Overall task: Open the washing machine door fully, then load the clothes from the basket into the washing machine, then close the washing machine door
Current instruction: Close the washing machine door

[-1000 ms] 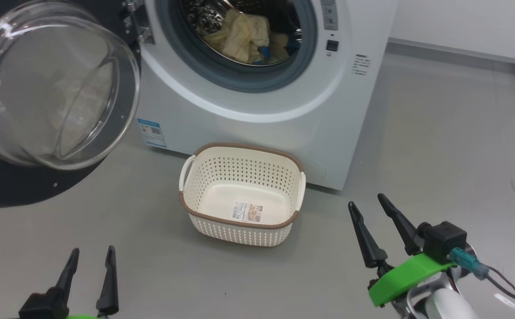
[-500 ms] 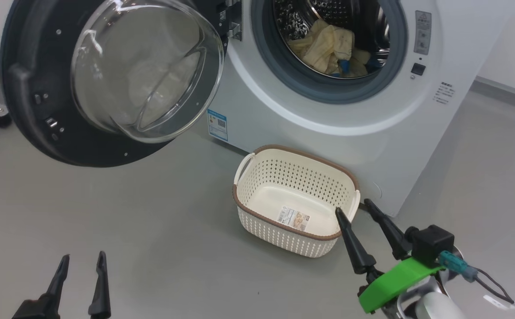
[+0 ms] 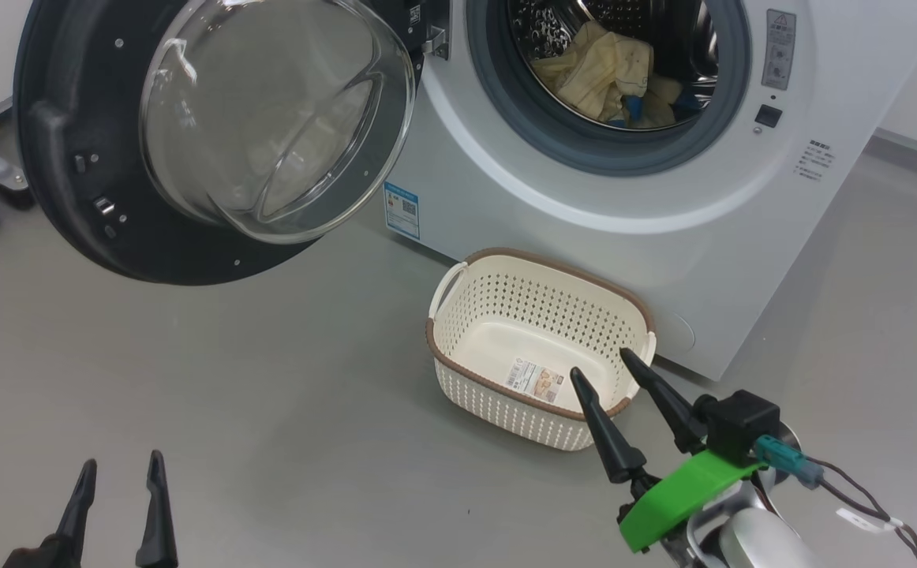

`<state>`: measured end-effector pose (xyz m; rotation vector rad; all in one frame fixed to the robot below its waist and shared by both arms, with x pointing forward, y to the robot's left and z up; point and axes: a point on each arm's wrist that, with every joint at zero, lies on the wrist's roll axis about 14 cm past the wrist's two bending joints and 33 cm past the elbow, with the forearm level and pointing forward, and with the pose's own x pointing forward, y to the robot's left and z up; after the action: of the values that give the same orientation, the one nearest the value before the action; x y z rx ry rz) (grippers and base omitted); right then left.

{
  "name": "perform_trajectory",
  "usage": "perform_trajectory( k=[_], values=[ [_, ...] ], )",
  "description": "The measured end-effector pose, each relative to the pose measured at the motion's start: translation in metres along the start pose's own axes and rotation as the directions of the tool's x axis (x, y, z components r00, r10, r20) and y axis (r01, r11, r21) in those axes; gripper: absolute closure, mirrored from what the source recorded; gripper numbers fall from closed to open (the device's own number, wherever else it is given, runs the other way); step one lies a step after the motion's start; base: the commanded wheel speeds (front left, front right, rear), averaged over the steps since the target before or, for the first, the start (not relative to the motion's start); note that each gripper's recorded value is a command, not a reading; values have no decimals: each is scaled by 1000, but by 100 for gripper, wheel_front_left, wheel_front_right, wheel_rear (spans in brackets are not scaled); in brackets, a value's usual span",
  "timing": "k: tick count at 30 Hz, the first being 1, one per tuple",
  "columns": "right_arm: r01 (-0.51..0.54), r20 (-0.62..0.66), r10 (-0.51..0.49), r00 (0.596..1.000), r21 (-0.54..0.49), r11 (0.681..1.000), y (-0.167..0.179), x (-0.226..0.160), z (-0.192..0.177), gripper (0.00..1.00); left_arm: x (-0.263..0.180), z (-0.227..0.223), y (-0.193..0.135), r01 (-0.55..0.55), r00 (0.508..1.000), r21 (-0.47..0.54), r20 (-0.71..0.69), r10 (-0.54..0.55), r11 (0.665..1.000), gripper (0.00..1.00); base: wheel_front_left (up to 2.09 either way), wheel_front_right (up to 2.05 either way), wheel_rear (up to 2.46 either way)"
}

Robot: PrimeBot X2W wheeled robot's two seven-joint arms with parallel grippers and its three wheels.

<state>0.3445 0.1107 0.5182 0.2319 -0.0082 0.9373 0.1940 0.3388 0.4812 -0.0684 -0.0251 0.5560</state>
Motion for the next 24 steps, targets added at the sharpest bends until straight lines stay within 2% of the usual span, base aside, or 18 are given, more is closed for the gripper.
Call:
perform_trajectory(
  k=[24],
  values=[
    [-1,7,1,1000,2,1000,0,3,3,0,-1,7,5,-21,999,-4,23,21,1000,0,0,0,0]
  ],
)
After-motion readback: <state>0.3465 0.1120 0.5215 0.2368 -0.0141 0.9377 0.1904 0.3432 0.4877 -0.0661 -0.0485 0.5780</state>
